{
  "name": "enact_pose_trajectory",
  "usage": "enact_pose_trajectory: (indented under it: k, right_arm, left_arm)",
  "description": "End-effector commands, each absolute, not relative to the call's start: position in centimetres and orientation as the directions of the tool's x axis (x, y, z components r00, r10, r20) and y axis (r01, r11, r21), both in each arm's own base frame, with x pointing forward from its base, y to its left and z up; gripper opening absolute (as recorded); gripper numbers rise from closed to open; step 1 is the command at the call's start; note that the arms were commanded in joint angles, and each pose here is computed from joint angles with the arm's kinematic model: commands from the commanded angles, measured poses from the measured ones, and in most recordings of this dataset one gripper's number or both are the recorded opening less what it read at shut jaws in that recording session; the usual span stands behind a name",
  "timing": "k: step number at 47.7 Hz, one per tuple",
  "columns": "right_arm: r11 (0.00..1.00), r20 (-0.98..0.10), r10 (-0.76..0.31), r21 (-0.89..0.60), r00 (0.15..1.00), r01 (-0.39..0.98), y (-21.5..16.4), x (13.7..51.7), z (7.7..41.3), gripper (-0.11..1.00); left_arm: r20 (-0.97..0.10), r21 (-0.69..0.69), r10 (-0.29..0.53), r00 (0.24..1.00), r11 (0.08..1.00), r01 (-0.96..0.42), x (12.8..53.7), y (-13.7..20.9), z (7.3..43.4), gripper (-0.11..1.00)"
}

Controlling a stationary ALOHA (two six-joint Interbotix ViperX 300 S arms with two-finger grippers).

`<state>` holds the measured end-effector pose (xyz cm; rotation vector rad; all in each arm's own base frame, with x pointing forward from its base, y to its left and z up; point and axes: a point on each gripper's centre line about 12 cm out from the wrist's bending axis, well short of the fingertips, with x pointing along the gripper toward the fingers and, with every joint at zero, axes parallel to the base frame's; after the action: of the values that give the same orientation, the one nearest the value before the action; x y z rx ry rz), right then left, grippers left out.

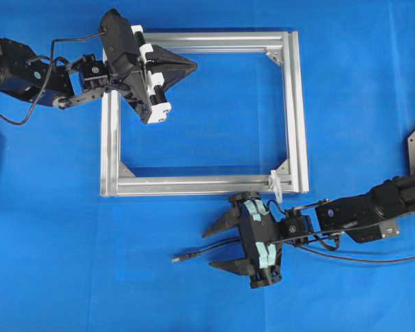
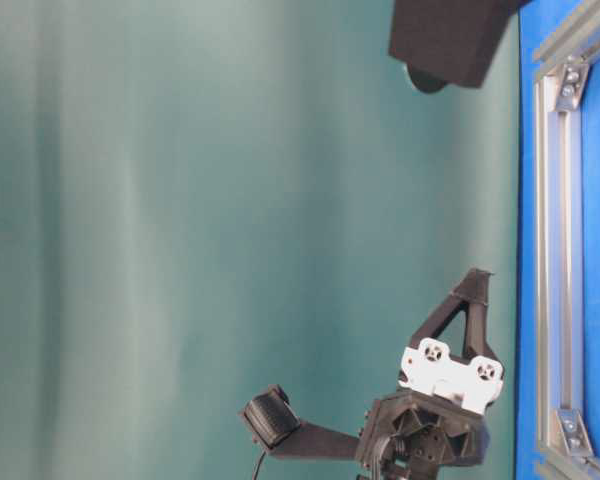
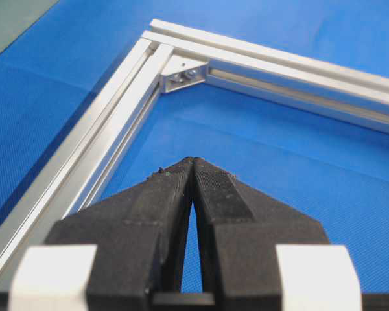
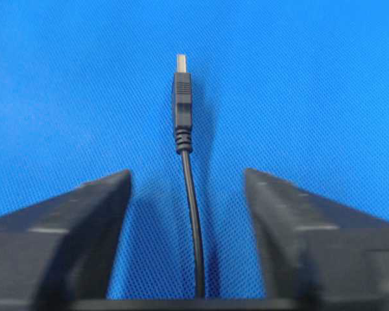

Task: Insert the wire through the string loop located on the right side.
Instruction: 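Close the right gripper on the cable just behind the USB plug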

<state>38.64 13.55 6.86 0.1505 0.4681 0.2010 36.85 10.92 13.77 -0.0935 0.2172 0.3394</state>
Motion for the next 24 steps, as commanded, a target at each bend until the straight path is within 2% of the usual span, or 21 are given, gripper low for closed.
enact_pose_trajectory:
  k: [1,7,10,24]
  right_arm:
    - [0.967,-0.401,0.231,0.194,0.886,-0.165,13.78,39.12,7.93,0.32]
    - [0.967,-0.401,0.231,0.193,0.886,-0.164,13.77,39.09,7.91,0.04]
    - [0.967,-0.401,0.231,0.193,0.886,-0.164,13.77,39.09,7.91,-0.03]
    - [0.967,-0.397,0.233,0.194,0.888,-0.167,13.76,39.03,8.24,-0.04]
  left_arm:
    - [-0.186,-0.058,0.318,0.929,0.941,-0.334,37.0,10.84,15.18,0.0]
    - [-0.189,-0.058,0.32,0.928,0.94,-0.336,36.91,10.87,15.09,0.0]
    - [-0.189,-0.057,0.317,0.929,0.941,-0.333,36.88,10.79,15.11,0.0]
    - [-0.189,-0.057,0.319,0.929,0.941,-0.334,36.87,10.85,15.11,0.0]
